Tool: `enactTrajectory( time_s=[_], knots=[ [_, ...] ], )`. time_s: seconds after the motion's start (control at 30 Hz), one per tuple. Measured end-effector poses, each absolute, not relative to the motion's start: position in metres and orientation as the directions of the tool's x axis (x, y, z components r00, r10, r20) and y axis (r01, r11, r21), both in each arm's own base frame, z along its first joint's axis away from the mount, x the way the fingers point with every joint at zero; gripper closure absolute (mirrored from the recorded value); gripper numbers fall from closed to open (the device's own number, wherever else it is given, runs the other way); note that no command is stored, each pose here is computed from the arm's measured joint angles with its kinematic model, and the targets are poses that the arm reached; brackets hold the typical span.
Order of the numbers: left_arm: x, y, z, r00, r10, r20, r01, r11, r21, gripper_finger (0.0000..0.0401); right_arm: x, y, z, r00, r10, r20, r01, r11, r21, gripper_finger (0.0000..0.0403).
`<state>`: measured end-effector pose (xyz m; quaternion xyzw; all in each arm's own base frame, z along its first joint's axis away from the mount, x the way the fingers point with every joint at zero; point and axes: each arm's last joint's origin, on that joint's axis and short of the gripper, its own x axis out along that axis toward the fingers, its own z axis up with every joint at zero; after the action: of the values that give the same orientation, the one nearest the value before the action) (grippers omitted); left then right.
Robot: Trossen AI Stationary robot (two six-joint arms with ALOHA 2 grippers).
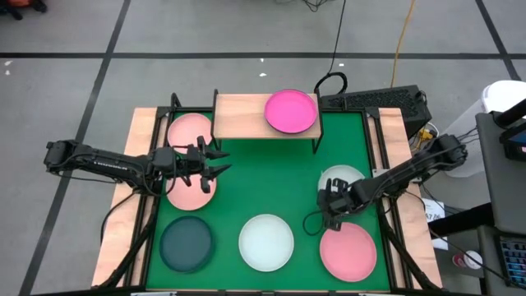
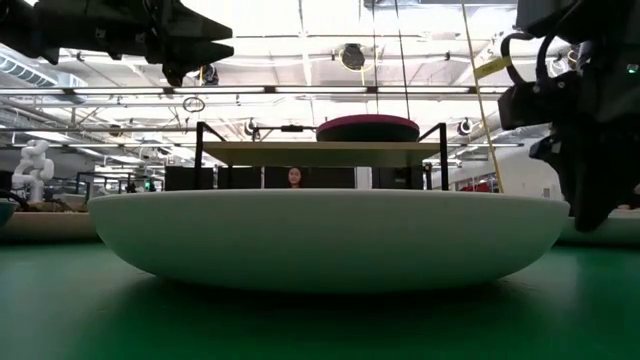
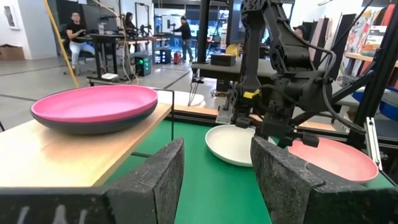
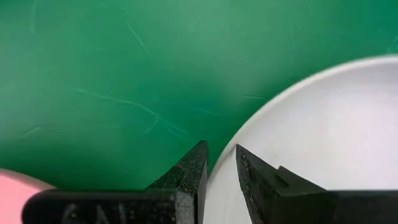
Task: Place and stack plates onto a shelf
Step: Stack the top white plate on top of pink plate on the shelf
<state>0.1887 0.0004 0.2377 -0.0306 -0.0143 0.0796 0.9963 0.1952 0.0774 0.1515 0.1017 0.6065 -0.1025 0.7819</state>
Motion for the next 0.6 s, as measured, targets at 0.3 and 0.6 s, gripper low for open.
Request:
enactTrajectory(
  time_s=[0.3,0.6],
  knots=[
    [0.189,0.000,0.238,0.987,0.159,0.023,-0.157,0.985,-0.071,0.0210,0.194,0.078,0.153,0.250,-0.043,-0.967,0.261,0.965,0.025,0.0395],
    [0.189,0.000,0.238,0.987,0.160,0.022,-0.157,0.984,-0.078,0.0210,0.200,0.089,0.193,0.411,0.025,-0.912,0.160,0.982,0.099,0.0402]
  ],
)
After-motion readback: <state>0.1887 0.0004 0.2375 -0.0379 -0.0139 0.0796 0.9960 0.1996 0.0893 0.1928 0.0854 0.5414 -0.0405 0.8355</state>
